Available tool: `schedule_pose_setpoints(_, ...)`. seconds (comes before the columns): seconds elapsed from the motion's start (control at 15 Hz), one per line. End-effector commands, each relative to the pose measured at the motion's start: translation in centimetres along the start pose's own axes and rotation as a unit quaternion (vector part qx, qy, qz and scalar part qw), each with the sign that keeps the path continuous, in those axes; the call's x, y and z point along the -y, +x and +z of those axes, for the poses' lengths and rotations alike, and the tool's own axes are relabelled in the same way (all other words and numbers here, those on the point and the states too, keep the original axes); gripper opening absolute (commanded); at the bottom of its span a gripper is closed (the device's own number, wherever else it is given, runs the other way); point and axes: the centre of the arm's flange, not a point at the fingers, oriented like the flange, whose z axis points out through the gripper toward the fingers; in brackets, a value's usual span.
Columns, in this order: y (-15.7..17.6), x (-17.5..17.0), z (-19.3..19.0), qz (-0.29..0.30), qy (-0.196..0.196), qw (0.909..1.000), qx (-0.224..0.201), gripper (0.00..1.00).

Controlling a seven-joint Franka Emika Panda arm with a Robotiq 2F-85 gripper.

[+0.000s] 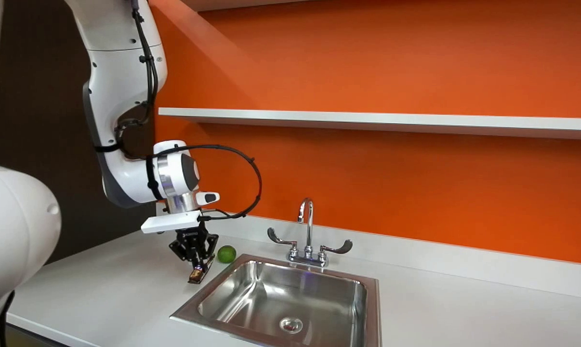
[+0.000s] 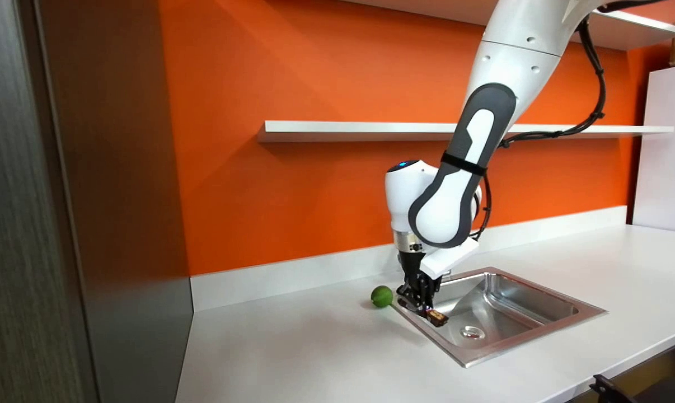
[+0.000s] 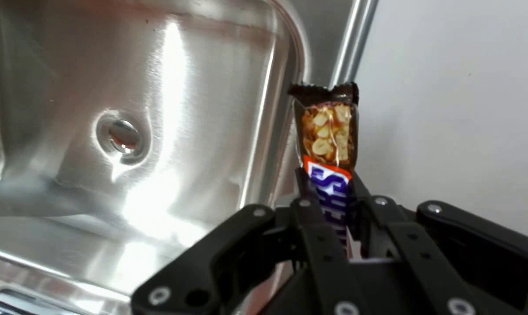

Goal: Remove the brown packet from the sink.

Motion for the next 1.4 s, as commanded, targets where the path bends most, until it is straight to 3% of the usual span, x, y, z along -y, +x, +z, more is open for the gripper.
schedule_pose_setpoints(0.0, 0.4, 3.0, -0.3, -0.078, 0.003, 0.9969, -0.007, 0.05)
schedule_pose_setpoints(0.27, 0.6, 5.2, 0.5, -0.123, 0.012, 0.9924, -0.001, 0.05)
schedule_pose_setpoints(0.67, 0.3, 5.7, 1.5, -0.148, 0.018, 0.9888, 0.007, 0.05)
schedule_pose_setpoints(0.73, 0.3, 5.7, 1.6, -0.150, 0.019, 0.9884, 0.006, 0.45)
schedule_pose_setpoints(0.87, 0.2, 5.6, 1.5, -0.153, 0.020, 0.9880, 0.005, 0.53)
schedule_pose_setpoints(1.27, -0.4, 4.9, 0.9, -0.139, 0.028, 0.9899, -0.003, 0.98)
schedule_pose_setpoints(1.33, -0.6, 4.7, 0.8, -0.127, 0.030, 0.9914, -0.004, 1.00)
